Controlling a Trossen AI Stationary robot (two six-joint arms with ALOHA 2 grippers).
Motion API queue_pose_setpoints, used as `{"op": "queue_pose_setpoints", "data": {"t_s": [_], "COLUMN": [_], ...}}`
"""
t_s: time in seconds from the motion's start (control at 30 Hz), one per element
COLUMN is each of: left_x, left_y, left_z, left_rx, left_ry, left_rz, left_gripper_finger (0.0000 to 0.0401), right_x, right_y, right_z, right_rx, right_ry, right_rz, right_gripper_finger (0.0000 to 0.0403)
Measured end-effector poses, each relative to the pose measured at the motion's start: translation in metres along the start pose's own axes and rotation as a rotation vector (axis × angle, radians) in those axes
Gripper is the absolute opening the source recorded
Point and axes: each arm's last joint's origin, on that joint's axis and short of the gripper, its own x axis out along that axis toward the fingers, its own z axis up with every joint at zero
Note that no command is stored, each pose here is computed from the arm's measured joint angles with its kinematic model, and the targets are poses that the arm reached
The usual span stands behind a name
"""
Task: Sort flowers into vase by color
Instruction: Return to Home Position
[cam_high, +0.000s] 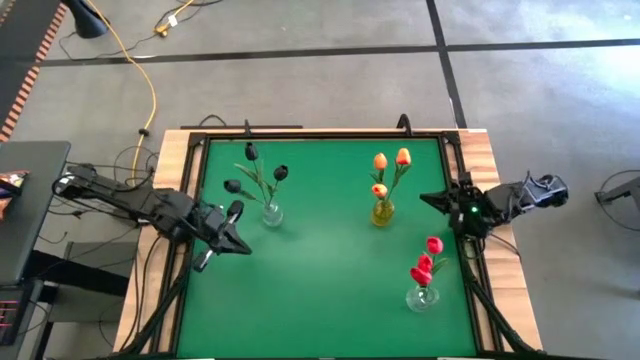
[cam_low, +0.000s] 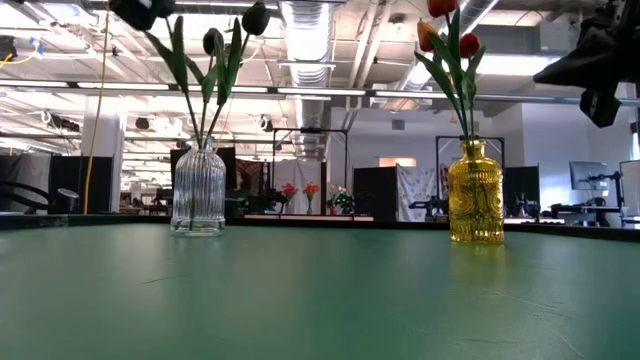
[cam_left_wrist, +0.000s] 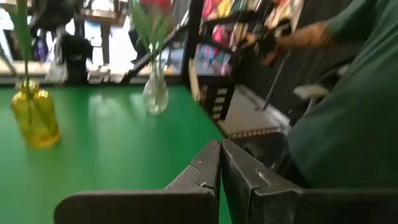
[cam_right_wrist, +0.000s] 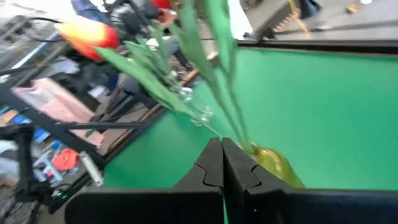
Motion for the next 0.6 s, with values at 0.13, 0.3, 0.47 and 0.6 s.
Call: {"op": "queue_pose_setpoints", "data": {"t_s": [0.13,0.3,0.47,0.6], "left_x": [0.0,0.002,0.002,-0.002], "left_y": [0.002,0.006,0.013,0.016], "left_z": [-0.006,-0.021,-0.043,-0.05], "left_rx": [0.0,0.011,-0.036,-0.047], "left_ry": [0.059,0.036,-0.027,-0.065], "left_rz": [0.05,0.067,0.098,0.109], "left_gripper_finger": [0.0,0.0,0.0,0.0], "right_x": [0.0,0.003,0.015,0.024], "right_y": [0.005,0.006,0.0,-0.006], "right_z": [0.004,0.004,-0.01,-0.018], "right_rx": [-0.038,-0.049,-0.088,-0.117], "right_ry": [-0.009,-0.003,0.031,0.02], "right_rz": [0.066,0.113,0.134,0.128], "right_gripper_finger": [0.0016,0.0016,0.0016,0.0016]}}
